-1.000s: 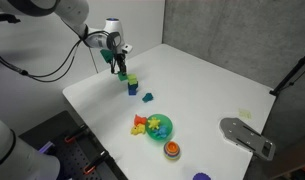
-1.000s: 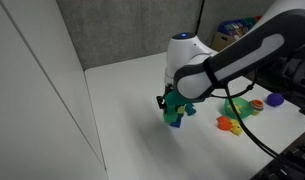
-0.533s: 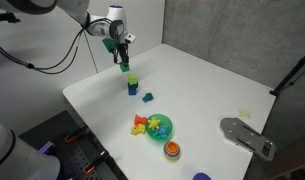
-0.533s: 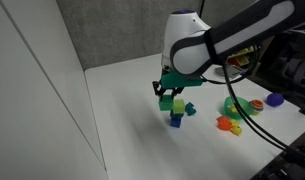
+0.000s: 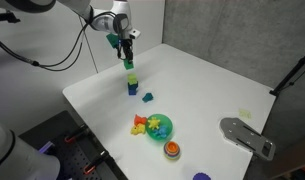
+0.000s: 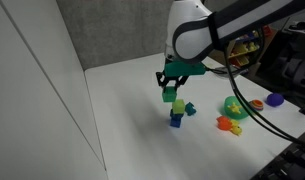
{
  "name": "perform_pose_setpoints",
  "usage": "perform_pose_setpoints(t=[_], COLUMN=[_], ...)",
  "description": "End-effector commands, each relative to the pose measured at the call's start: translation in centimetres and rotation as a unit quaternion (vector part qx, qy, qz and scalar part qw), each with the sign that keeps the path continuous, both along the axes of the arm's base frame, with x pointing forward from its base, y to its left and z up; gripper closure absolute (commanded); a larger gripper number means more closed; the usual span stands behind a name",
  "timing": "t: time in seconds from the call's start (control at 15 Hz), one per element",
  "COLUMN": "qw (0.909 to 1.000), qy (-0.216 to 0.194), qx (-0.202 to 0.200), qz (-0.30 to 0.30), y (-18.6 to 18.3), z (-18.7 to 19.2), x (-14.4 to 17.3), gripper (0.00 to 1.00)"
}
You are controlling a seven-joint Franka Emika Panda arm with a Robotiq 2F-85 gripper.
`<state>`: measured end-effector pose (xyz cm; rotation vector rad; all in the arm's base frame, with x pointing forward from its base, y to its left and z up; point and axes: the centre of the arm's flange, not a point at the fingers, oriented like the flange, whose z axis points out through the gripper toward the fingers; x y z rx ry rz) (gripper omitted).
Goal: Place the yellow block on top of the blue block then put the green block on top of the yellow block.
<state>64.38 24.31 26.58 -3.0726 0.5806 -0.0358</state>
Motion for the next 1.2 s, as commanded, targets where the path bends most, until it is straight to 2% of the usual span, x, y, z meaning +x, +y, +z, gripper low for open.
perform_pose_setpoints(t=[0.0,0.27,1.13], qw=[0.9996,0.9988,0.9966], qy=[0.000,-0.010,0.026], qx=[-0.027,-0.046,-0.076], qz=[-0.002,0.008,0.020], y=[-1.1,-1.4,-2.0], z=[0.5,-0.5,-3.6], x=[0.5,0.6,-0.7], gripper=[0.72,0.72,0.72])
